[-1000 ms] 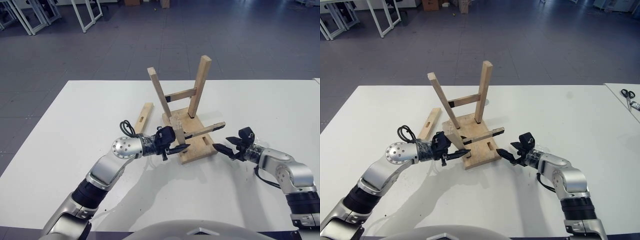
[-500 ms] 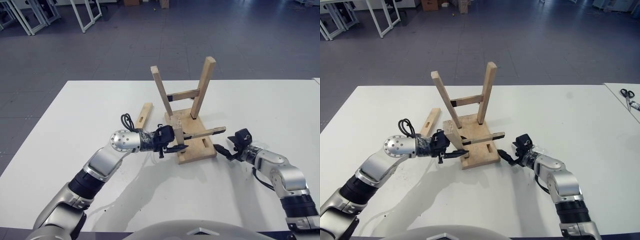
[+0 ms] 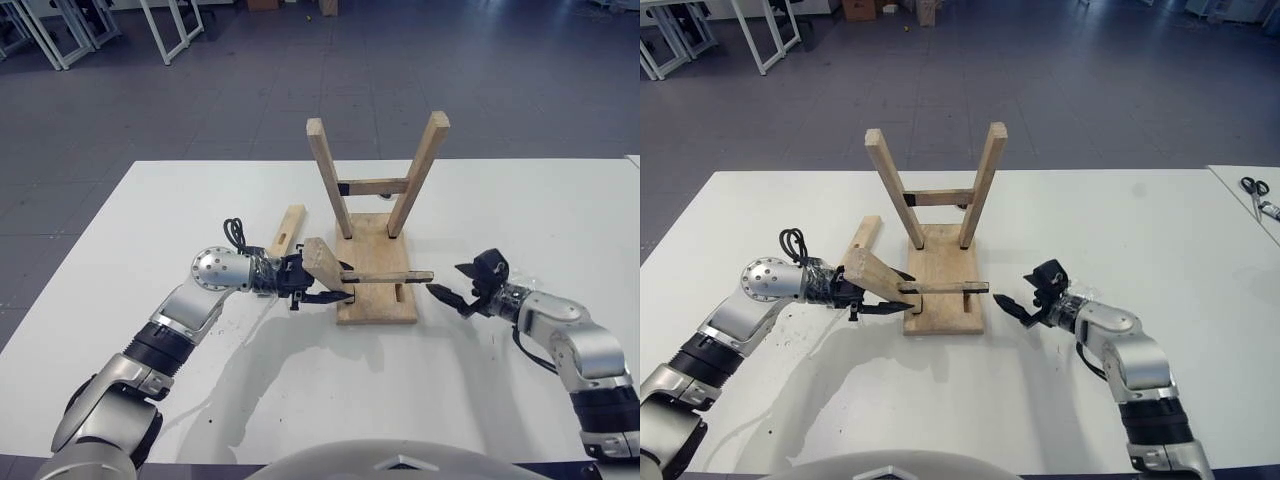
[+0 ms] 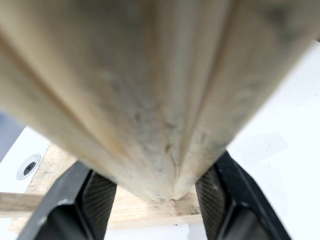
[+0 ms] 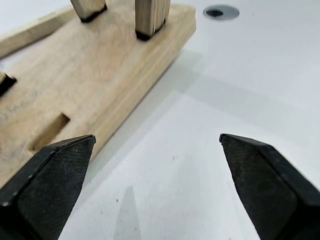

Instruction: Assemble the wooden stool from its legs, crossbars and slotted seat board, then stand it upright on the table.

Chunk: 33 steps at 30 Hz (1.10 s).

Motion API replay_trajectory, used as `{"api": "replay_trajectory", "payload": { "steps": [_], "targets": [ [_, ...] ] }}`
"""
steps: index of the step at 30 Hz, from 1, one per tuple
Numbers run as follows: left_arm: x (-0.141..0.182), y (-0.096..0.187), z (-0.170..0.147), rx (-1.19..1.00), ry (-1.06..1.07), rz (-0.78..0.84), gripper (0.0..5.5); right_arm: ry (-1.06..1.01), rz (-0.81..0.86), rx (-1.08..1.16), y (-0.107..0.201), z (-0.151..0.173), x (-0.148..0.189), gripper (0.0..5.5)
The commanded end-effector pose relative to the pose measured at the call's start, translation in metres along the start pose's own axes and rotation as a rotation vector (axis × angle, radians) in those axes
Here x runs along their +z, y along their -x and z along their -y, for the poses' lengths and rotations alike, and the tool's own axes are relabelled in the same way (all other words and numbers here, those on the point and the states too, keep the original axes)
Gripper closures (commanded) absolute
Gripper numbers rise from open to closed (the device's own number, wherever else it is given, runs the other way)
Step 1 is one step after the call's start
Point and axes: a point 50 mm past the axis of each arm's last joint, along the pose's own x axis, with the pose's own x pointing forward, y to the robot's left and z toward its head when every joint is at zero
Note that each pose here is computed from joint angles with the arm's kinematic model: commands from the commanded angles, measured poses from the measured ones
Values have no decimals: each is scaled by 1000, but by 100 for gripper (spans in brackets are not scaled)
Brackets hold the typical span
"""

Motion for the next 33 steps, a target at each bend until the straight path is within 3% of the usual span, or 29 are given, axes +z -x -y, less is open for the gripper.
{"api": "replay_trajectory", "payload": {
  "steps": [1, 6, 20, 23, 26, 33],
  "targets": [
    [-50, 23, 35, -196, 256, -315, 346, 25, 123, 74, -3, -8, 27, 92],
    [-34, 19, 22, -193, 309, -194, 346, 27, 73, 156, -16, -26, 13, 92],
    [-33, 5, 26, -131, 201, -142, 346, 37, -28, 172, -27, -47, -21, 92],
    [-32, 5, 18, -80, 191, -130, 269, 34, -33, 166, -26, -47, -23, 92],
    [-32, 7, 10, -45, 174, -133, 234, 31, -39, 161, -27, -47, -25, 92],
    [-34, 35, 8, -56, 189, -232, 111, 0, -19, 124, -22, -44, -23, 92]
  ]
}}
